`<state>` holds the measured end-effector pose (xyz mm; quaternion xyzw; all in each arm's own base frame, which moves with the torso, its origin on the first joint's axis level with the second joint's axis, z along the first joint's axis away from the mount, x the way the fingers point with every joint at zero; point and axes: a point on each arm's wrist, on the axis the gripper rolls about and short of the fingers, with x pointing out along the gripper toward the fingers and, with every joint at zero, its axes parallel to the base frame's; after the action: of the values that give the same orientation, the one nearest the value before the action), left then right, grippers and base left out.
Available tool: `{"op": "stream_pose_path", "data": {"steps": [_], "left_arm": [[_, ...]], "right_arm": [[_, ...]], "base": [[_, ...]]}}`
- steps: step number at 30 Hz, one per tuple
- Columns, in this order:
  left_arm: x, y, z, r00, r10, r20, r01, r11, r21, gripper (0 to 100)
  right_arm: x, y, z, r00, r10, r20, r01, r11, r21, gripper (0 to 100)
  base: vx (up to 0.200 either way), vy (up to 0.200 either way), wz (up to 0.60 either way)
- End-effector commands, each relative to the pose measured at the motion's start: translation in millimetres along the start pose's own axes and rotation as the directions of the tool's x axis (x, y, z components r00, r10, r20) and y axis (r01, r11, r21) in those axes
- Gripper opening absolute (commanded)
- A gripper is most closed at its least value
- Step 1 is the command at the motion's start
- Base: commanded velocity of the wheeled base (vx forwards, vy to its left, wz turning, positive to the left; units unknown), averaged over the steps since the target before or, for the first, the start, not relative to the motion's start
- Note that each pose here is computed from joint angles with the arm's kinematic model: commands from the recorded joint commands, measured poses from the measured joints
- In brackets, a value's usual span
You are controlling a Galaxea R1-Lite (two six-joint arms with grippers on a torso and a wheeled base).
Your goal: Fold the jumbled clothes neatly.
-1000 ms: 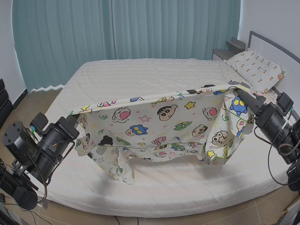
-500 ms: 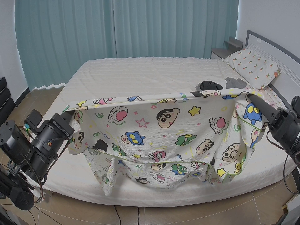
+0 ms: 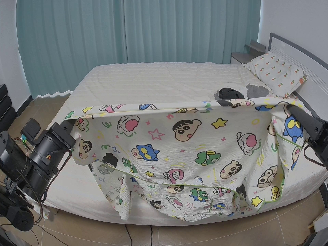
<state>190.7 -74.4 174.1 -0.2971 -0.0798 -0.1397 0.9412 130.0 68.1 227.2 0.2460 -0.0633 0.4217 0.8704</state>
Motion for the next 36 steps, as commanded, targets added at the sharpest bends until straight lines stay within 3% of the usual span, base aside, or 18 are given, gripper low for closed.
{"op": "stream_pose_path", "data": {"steps": [1,4,7,13,18,26,36], "left_arm": [[-4,-3,6,0.999,-0.021,0.027,0.021,1.000,-0.004,0],[-5,-2,5,1.000,-0.011,0.008,0.011,1.000,0.001,0],[-12,0,3,0.997,0.011,-0.072,-0.009,0.999,0.036,0],[-23,-1,5,0.981,0.058,-0.188,-0.043,0.996,0.079,0],[-30,-5,12,0.968,0.040,-0.247,-0.021,0.997,0.076,0],[-39,-11,23,0.962,0.037,-0.270,-0.017,0.997,0.076,0],[-53,-19,31,0.927,0.012,-0.376,0.012,0.998,0.061,0]], "right_arm": [[-6,7,8,1.000,0.013,0.008,-0.013,1.000,0.009,0],[-5,4,8,1.000,-0.017,-0.014,0.017,1.000,0.019,0],[-2,-8,5,0.996,-0.081,-0.042,0.083,0.996,0.029,0],[5,-21,-2,0.988,-0.130,-0.079,0.134,0.990,0.043,0],[4,-22,-4,0.987,-0.132,-0.086,0.137,0.990,0.044,0],[5,-23,-5,0.986,-0.136,-0.095,0.141,0.989,0.047,0],[6,-27,-7,0.982,-0.155,-0.105,0.160,0.986,0.044,0]], "base": [[0.000,0.000,0.00],[0.000,0.000,0.00],[0.000,0.000,0.00],[0.000,0.000,0.00],[0.000,0.000,0.00],[0.000,0.000,0.00],[0.000,0.000,0.00]]}}
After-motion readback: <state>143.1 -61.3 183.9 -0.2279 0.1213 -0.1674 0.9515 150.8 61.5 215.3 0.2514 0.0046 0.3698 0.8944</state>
